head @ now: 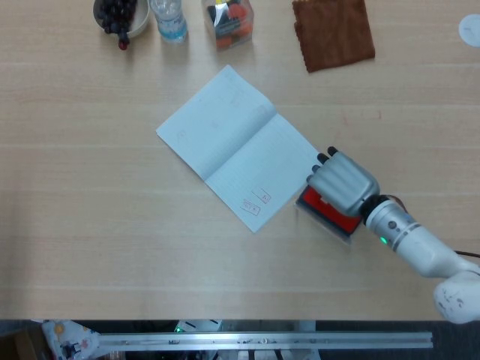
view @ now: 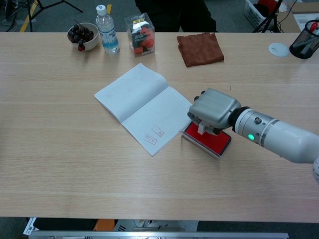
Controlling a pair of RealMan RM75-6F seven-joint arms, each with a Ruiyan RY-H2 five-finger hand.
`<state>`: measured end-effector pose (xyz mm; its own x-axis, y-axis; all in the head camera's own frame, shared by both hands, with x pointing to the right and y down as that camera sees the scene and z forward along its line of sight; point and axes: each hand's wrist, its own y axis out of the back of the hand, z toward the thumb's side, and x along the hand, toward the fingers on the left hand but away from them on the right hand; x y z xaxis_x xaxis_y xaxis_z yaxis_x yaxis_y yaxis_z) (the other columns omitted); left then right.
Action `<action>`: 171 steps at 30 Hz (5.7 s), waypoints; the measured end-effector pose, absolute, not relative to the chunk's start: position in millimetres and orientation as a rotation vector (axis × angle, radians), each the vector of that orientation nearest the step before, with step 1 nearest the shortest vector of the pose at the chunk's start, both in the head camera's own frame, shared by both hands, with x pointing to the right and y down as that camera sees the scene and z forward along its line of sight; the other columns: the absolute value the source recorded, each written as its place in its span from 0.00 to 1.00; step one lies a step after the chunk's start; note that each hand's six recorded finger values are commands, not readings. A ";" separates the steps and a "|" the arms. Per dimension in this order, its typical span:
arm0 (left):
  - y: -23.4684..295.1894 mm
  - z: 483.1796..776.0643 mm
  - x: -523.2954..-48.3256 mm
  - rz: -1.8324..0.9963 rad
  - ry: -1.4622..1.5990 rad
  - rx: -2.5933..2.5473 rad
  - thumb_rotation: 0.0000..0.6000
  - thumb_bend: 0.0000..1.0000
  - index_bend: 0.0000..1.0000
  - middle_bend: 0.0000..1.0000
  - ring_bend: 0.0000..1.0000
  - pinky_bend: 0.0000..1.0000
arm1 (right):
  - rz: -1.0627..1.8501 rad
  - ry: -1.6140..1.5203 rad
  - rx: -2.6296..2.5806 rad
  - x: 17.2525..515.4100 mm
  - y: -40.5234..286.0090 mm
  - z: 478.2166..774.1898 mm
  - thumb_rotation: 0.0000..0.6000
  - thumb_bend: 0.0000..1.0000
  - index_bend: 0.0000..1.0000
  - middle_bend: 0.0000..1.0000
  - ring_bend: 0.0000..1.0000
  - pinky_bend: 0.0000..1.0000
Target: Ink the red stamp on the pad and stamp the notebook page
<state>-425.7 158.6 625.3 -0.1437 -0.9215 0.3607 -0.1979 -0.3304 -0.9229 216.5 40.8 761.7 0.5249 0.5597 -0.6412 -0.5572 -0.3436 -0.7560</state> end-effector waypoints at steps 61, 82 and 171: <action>162.7 625.3 -431.5 -1.539 1.289 -1.518 1.00 0.27 0.04 0.04 0.04 0.06 | 1.206 -0.081 -1.453 169.9 -7.4 798.8 1.00 0.33 0.68 0.50 0.30 0.31; 162.3 625.8 -432.2 -1.540 1.289 -1.517 1.00 0.27 0.04 0.04 0.04 0.06 | 1.218 -0.087 -1.452 172.0 -9.0 802.0 1.00 0.33 0.69 0.50 0.31 0.31; 150.6 620.5 -423.0 -1.505 1.281 -1.514 1.00 0.27 0.04 0.04 0.04 0.06 | 1.301 -0.363 -1.462 268.4 -51.6 738.1 1.00 0.27 0.31 0.36 0.27 0.30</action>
<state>-423.0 150.6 620.5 -0.1308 -0.9285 0.3474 -0.1944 -0.3196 -0.9274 268.4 -51.6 738.1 0.3520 0.7851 -0.5095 -0.4084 -0.3610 -0.8384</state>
